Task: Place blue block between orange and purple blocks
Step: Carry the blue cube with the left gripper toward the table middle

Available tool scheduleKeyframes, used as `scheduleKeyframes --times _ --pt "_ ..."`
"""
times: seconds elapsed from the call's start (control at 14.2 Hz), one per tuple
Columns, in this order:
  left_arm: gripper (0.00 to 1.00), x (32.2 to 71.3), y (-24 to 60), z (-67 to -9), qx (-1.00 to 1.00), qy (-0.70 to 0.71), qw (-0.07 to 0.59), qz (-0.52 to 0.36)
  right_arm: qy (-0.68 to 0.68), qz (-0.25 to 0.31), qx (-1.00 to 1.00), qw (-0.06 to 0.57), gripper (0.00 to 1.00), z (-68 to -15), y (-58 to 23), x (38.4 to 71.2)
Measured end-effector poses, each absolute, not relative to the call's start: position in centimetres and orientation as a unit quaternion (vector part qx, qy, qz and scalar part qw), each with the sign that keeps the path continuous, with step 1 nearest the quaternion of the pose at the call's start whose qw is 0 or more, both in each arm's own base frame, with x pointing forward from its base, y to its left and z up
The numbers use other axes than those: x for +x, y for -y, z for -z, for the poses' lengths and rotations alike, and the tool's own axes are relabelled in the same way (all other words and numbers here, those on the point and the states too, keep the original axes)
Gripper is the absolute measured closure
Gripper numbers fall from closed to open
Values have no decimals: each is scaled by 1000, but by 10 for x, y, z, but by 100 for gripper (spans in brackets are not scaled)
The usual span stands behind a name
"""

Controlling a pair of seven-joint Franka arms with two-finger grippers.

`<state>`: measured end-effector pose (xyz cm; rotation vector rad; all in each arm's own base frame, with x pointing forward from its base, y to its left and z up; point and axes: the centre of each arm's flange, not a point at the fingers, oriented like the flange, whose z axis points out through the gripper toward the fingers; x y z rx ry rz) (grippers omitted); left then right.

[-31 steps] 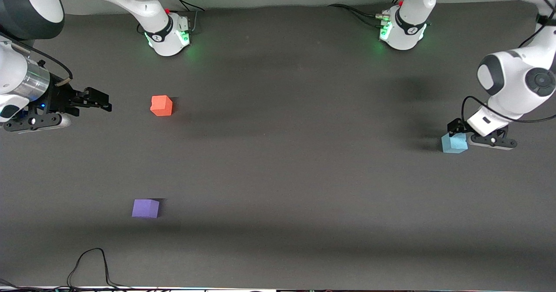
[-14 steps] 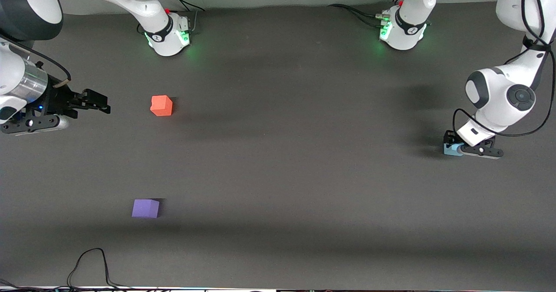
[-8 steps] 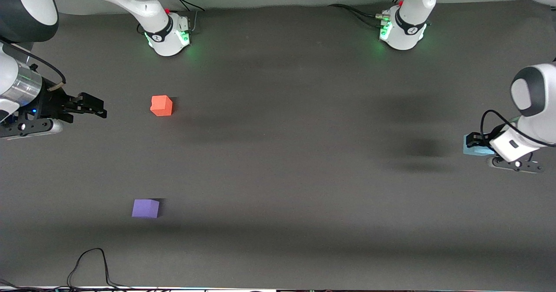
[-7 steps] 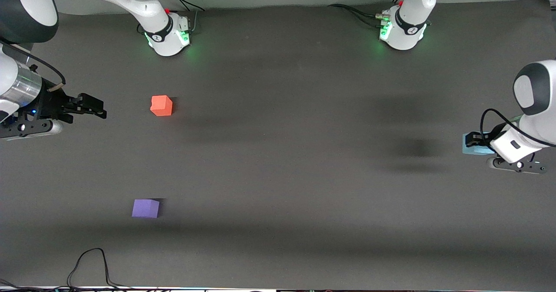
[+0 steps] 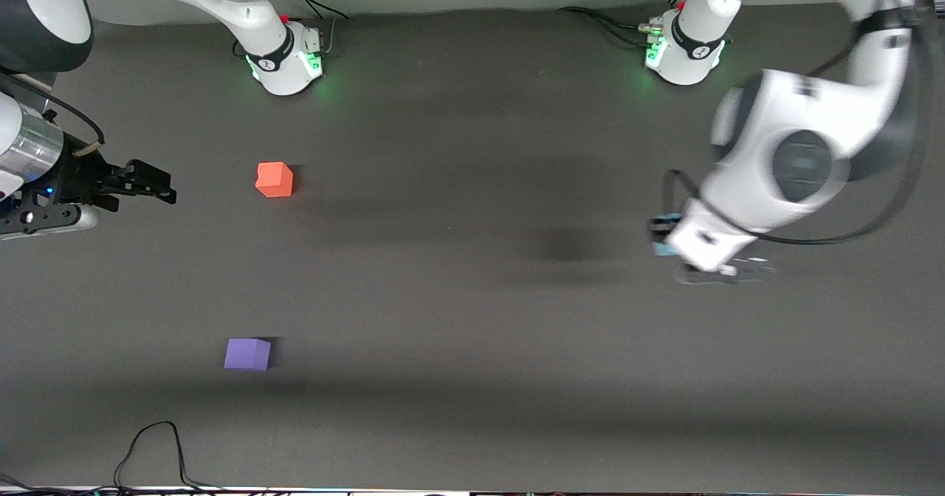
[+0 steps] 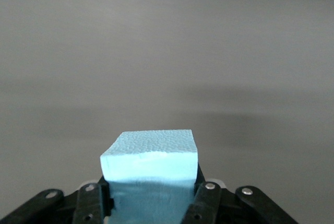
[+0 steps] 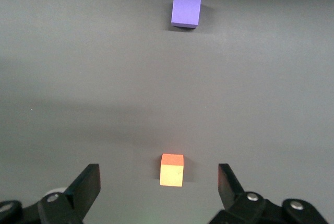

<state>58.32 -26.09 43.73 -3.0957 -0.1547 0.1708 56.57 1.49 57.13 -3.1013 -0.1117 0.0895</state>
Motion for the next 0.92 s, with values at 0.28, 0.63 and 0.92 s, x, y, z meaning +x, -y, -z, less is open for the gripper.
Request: scheduleKeyframes --times 0.28,0.63,0.92 --pt "44 534 446 -395 -995 89 23 -29 28 -27 -999 18 0 -573 -6 566" --pt "44 473 581 -300 -998 67 -2 7 25 -18 -999 18 0 -581 -2 567" --pt "44 452 610 -228 -999 43 -14 22 31 -14 -999 18 0 -585 -10 568"
